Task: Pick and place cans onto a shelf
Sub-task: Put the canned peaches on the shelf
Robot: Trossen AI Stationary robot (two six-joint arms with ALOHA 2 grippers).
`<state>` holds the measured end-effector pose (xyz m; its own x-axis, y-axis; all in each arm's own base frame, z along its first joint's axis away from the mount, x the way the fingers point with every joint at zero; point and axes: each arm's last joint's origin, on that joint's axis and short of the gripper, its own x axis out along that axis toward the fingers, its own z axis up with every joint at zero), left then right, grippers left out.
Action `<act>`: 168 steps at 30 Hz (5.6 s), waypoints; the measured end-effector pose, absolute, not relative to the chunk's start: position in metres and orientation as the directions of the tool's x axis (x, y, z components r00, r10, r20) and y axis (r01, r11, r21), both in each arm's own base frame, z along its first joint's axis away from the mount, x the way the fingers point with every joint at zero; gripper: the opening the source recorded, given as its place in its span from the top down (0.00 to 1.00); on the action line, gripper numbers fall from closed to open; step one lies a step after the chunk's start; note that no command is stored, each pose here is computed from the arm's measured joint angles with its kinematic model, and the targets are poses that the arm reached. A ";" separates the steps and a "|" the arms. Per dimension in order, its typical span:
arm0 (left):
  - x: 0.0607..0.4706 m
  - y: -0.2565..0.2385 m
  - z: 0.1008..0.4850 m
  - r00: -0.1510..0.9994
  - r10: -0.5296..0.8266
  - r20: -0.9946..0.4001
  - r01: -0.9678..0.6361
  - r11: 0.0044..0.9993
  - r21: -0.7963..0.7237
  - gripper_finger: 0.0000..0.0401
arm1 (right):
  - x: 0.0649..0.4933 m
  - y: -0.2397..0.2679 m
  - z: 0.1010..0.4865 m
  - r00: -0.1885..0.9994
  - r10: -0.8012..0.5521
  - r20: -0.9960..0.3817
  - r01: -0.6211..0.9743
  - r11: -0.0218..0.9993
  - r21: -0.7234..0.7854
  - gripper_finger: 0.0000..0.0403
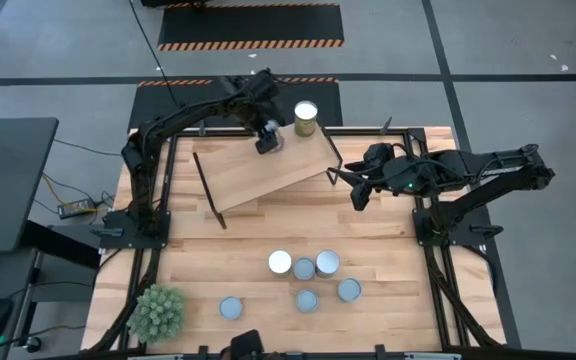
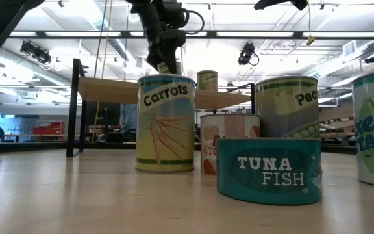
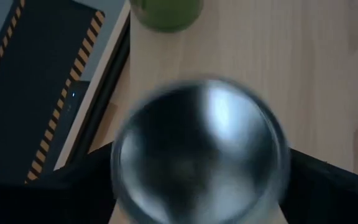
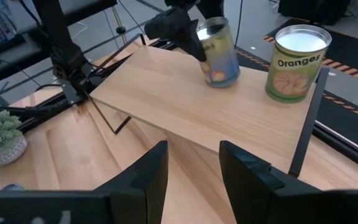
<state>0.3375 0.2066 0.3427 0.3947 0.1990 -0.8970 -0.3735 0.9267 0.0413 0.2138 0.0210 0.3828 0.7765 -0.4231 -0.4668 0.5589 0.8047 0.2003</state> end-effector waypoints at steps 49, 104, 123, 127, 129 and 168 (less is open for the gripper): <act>0.289 0.232 0.369 0.321 0.132 -0.938 -0.377 0.926 0.001 0.32 | 0.219 0.011 0.385 0.777 -0.452 -0.437 0.569 0.802 0.182 0.63; 0.302 0.222 0.381 0.454 0.266 -0.850 -0.367 0.926 0.093 0.61 | 0.288 -0.024 0.343 0.716 -0.458 -0.527 0.544 0.839 0.009 0.63; 0.303 0.246 0.336 0.499 0.214 -0.840 -0.383 0.924 0.008 0.68 | 0.346 -0.097 0.292 0.700 -0.520 -0.490 0.561 0.825 -0.073 0.63; 0.305 0.248 0.335 0.514 0.227 -0.827 -0.369 0.929 0.026 0.68 | 0.350 -0.101 0.285 0.692 -0.520 -0.501 0.562 0.823 -0.080 0.63; 0.306 0.249 0.337 0.529 0.242 -0.814 -0.366 0.930 0.038 0.68 | 0.353 -0.102 0.282 0.687 -0.531 -0.496 0.566 0.819 -0.093 0.63; 0.317 0.265 0.352 0.623 0.422 -0.658 -0.404 0.895 0.191 0.68 | 0.357 -0.127 0.290 0.776 -0.504 -0.380 0.537 0.843 -0.023 0.63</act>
